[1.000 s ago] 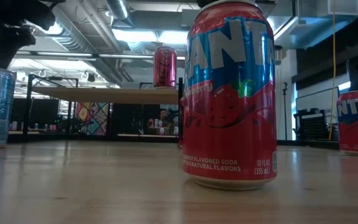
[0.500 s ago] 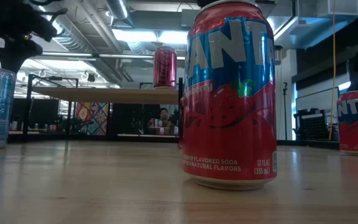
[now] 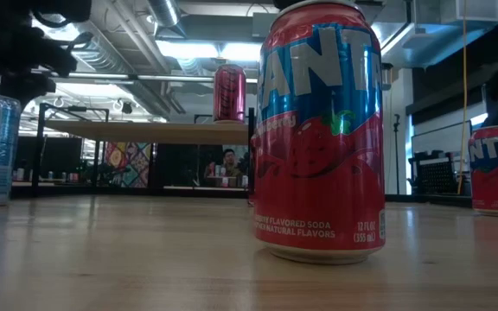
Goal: Place canned beverage on shelf
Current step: Put the bottom blue soda can on the shelf
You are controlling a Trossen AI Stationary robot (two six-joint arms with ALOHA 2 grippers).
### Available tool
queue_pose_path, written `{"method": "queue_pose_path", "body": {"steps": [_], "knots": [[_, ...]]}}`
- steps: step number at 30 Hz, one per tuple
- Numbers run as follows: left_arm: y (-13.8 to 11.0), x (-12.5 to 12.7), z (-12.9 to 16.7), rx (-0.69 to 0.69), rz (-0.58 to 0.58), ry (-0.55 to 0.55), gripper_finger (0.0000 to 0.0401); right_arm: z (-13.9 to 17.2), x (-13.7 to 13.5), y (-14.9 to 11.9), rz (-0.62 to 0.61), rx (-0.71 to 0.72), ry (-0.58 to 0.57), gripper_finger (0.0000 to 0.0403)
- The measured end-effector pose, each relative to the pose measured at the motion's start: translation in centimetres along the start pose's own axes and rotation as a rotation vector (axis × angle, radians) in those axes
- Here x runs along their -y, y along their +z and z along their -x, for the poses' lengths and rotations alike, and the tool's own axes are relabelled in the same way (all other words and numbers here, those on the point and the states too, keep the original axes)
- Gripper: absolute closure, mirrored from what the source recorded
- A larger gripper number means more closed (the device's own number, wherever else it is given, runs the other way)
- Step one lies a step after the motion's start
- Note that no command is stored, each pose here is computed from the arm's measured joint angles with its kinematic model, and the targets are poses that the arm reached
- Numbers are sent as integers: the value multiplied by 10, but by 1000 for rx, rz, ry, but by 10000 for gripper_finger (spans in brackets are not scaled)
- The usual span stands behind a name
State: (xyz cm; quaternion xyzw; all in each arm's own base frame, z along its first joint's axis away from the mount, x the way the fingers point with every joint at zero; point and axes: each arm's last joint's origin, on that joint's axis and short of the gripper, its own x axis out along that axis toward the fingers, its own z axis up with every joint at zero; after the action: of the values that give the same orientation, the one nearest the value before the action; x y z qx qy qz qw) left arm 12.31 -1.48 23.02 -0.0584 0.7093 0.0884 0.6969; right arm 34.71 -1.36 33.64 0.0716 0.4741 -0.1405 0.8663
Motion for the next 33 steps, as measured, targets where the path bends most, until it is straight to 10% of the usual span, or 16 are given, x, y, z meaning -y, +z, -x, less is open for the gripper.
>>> {"method": "queue_pose_path", "body": {"steps": [5,16,33], "knots": [[6,2,11,63,70,-29,198,0,0,-1,8,-11,6,8],[29,1,82,217,284,-185,194,11,4,-6,59,-28,-9,8],[119,-53,175,326,378,-29,190,65,69,-11,109,59,13,8]]}}
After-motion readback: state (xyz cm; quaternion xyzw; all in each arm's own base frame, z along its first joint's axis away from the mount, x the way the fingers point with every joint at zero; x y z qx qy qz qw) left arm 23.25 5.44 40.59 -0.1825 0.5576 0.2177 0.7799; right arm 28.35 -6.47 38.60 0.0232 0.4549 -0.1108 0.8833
